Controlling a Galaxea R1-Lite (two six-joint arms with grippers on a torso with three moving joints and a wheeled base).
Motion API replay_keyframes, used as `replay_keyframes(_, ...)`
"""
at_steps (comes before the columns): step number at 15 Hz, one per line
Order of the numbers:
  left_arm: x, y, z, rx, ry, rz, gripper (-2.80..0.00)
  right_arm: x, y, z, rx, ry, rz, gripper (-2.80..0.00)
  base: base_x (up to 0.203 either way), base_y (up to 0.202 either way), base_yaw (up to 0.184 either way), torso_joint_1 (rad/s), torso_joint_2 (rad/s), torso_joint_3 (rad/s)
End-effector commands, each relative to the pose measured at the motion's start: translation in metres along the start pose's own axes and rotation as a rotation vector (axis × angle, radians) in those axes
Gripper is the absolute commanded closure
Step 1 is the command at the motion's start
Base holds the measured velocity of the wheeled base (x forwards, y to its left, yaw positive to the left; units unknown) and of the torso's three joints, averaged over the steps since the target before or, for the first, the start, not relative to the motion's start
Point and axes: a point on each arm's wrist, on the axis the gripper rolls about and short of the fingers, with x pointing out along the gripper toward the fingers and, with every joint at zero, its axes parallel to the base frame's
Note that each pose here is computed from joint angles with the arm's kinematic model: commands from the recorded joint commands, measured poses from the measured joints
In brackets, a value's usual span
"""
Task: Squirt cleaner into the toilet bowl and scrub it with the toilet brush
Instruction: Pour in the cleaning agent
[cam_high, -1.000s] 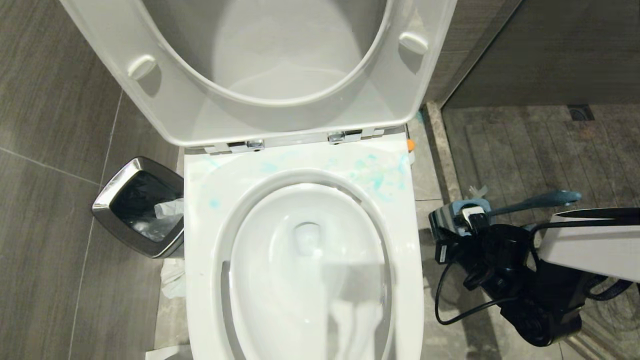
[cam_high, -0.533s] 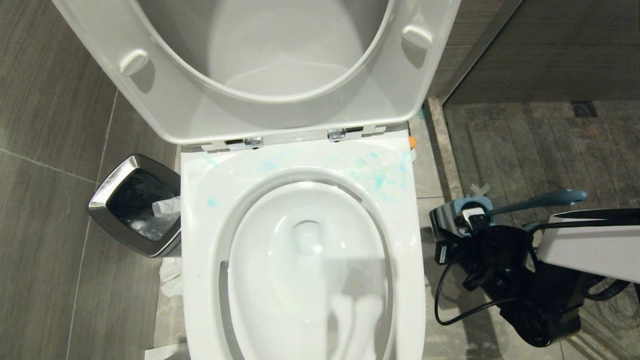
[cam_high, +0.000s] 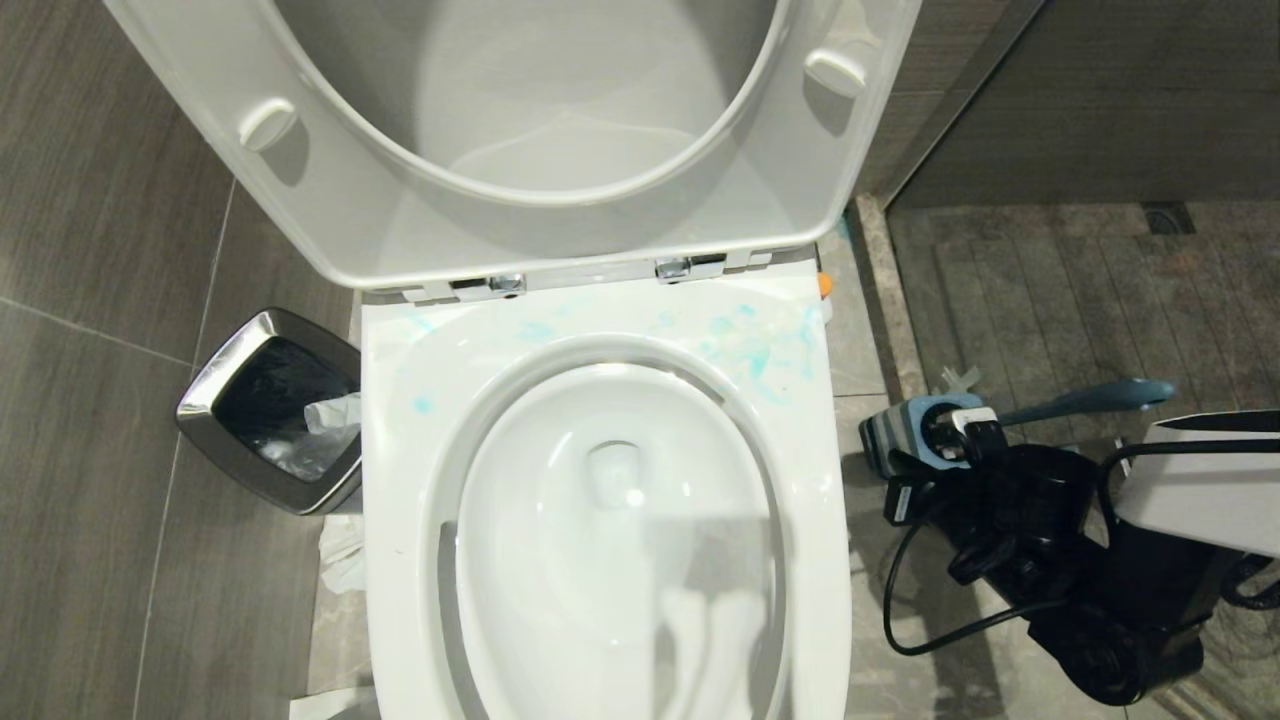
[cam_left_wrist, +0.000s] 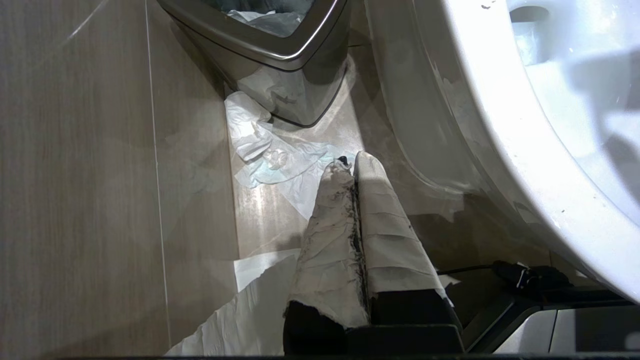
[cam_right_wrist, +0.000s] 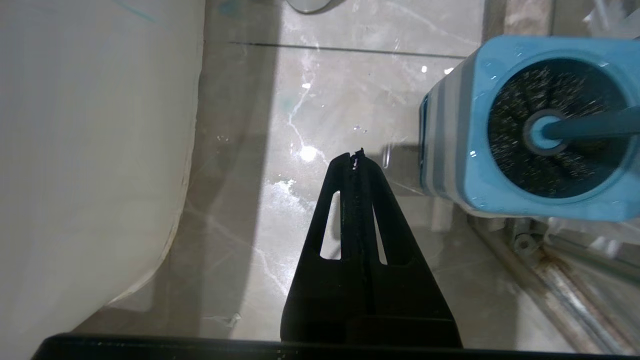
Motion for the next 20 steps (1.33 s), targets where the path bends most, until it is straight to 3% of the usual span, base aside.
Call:
replay_keyframes(1, 0.0, 0.0, 0.0, 0.001, 0.001, 0.0, 0.0, -0.003, -0.01, 0.004, 0.009, -0.016, -0.029, 0.0, 0.0, 0.0, 0.0, 0.0, 0.0, 0.0)
replay_keyframes(5, 0.0, 0.0, 0.0, -0.001, 0.001, -0.001, 0.0, -0.002, -0.004, 0.008, 0.005, -0.034, -0.003, 0.0, 0.0, 0.0, 0.0, 0.0, 0.0, 0.0)
replay_keyframes(7, 0.0, 0.0, 0.0, -0.022, 0.001, 0.002, 0.0, 0.0, -0.005, 0.0, -0.068, -0.011, -0.008, 0.0, 0.0, 0.0, 0.0, 0.0, 0.0, 0.0)
replay_keyframes(13, 0.0, 0.0, 0.0, -0.026, 0.001, 0.001, 0.0, 0.004, -0.004, -0.001, -0.126, -0.015, 0.018, 0.0, 0.0, 0.0, 0.0, 0.0, 0.0, 0.0)
replay_keyframes(14, 0.0, 0.0, 0.0, -0.026, 0.001, 0.001, 0.0, 0.008, -0.003, 0.003, -0.125, -0.038, 0.029, -2.8, 0.0, 0.0, 0.0, 0.0, 0.0, 0.0)
replay_keyframes(20, 0.0, 0.0, 0.0, -0.026, 0.001, 0.002, 0.0, 0.019, 0.004, 0.01, -0.133, -0.086, 0.052, -2.8, 0.0, 0.0, 0.0, 0.0, 0.0, 0.0)
